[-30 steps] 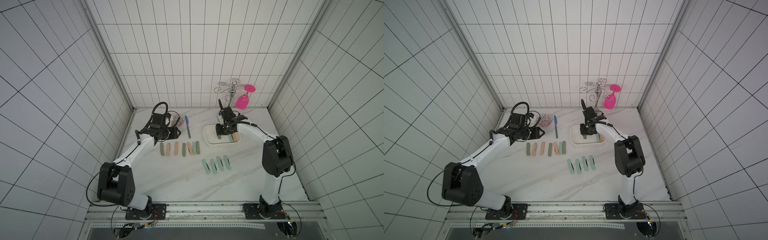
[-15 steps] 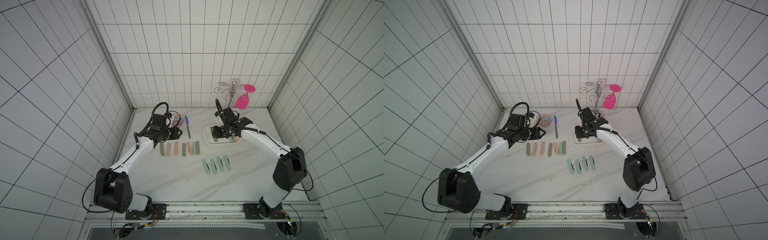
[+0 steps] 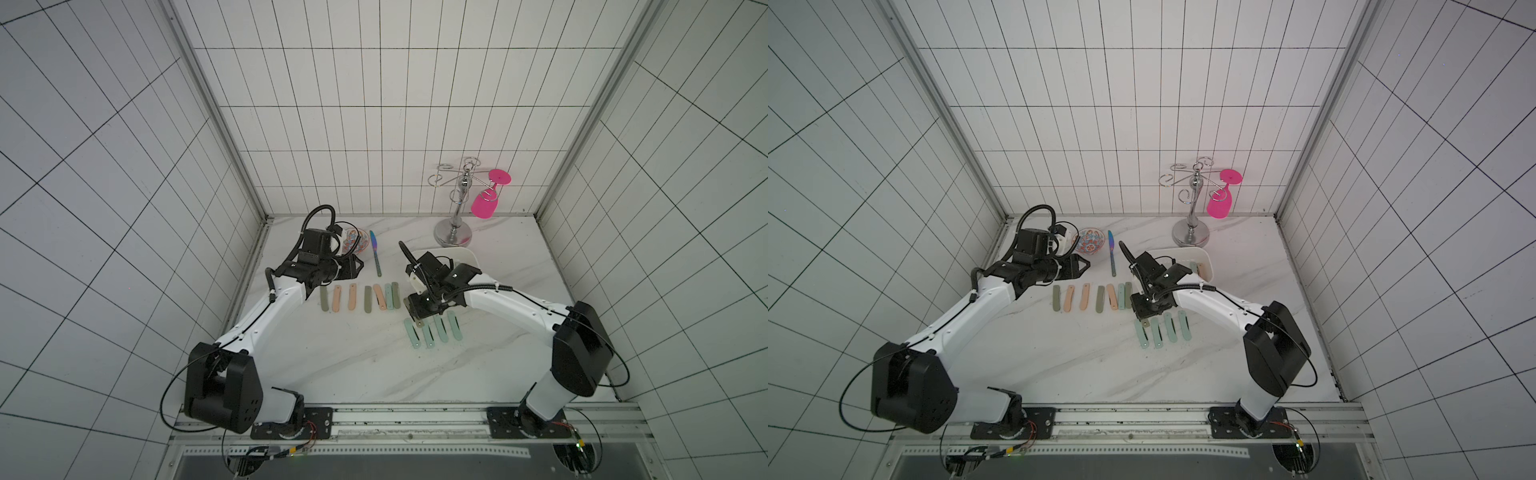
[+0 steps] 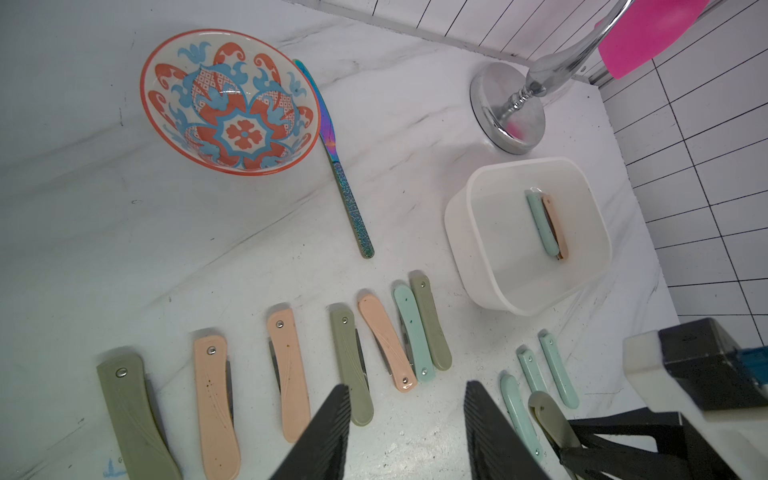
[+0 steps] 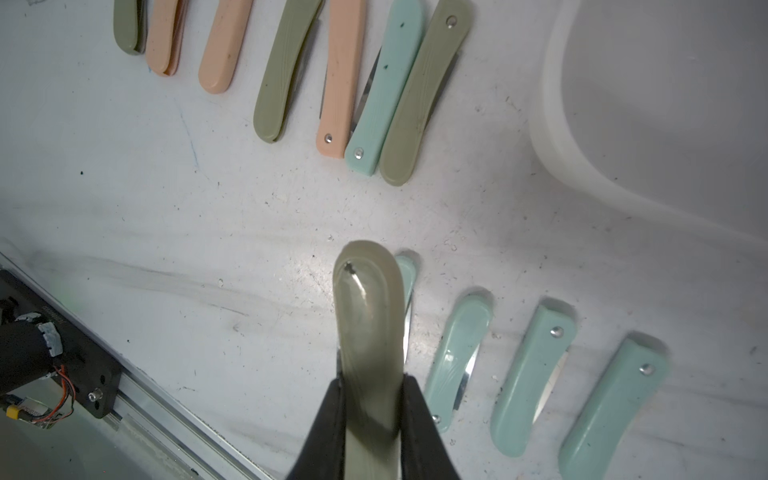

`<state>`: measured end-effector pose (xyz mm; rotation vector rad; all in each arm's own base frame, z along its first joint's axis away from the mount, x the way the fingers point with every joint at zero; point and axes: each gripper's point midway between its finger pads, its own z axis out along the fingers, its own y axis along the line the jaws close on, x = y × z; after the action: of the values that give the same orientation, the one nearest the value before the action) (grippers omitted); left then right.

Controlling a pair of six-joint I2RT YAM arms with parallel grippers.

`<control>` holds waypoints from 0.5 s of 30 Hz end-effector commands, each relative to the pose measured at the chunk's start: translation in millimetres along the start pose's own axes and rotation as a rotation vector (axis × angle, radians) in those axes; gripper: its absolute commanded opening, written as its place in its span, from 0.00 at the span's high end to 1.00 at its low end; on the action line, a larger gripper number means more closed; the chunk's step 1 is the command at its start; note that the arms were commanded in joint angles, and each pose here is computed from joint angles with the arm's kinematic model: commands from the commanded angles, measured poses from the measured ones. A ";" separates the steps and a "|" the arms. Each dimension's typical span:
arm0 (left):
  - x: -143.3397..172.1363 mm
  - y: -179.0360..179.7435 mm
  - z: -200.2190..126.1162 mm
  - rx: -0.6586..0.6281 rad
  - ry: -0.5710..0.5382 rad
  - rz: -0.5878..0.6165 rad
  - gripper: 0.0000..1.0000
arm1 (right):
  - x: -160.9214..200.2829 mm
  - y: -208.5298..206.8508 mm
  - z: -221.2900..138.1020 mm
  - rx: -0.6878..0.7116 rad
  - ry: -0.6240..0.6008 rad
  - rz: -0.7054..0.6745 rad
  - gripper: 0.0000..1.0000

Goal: Take the fruit knife out of the storage box
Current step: Pick up the fruit knife from the storage box, then place the fruit knife at the center of the board.

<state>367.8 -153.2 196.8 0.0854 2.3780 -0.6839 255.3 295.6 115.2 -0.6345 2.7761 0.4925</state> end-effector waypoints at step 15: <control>7.6 -10.8 -0.7 0.047 0.007 0.018 0.52 | 52.4 27.9 66.9 -0.011 0.255 0.012 0.98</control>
<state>362.5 -159.2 192.0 0.1060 2.3896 -0.7136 211.1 321.8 43.7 -0.7615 2.9861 0.4578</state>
